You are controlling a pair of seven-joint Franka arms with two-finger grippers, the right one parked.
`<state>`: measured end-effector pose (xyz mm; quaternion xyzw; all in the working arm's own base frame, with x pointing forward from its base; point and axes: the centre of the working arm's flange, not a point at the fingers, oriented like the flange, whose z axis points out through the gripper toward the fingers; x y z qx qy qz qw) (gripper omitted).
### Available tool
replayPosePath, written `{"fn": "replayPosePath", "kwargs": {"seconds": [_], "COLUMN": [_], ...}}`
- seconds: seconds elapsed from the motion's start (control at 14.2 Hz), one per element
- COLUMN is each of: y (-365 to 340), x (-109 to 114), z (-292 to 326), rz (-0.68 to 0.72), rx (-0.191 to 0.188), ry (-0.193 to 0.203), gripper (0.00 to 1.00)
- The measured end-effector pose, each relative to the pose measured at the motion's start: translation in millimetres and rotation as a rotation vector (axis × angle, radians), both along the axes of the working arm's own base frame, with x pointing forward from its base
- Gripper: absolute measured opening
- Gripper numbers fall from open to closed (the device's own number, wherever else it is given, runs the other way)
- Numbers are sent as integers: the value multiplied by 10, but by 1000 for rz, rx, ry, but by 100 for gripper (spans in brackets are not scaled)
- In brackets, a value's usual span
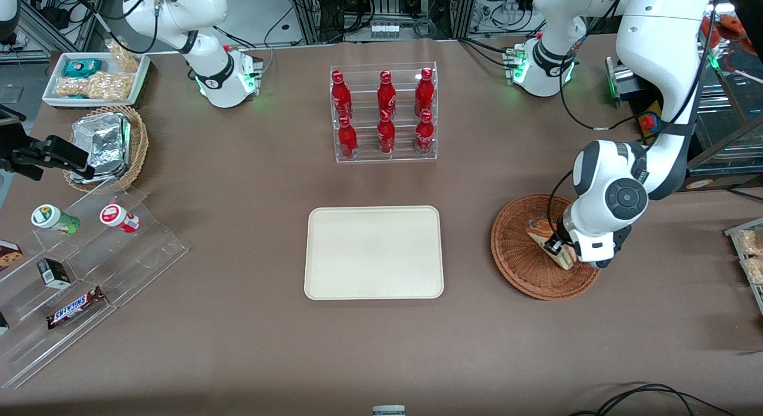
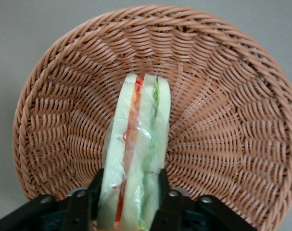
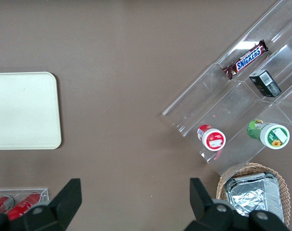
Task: Place sandwich from basket to tray
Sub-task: 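Lower the left gripper and grasp the triangular sandwich in the basket, then lift the sandwich and carry it over the cream tray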
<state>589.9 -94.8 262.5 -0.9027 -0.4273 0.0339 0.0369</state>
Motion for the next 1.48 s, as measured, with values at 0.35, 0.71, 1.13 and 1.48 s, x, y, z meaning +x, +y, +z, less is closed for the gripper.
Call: {"fn": "replayPosePath", "kwargs": {"seconds": [0.35,0.71,1.13,1.48], "y": [-65,-1180,-2809,-3672], "x": [259,249,255,-70], "z": [761,1004,784,623], "rz": [2,-226,-658,-800], "rx": [30,-45,-80,-136], "ry": [121,66,-24,-135], "gripper": [15,14,13,13]}}
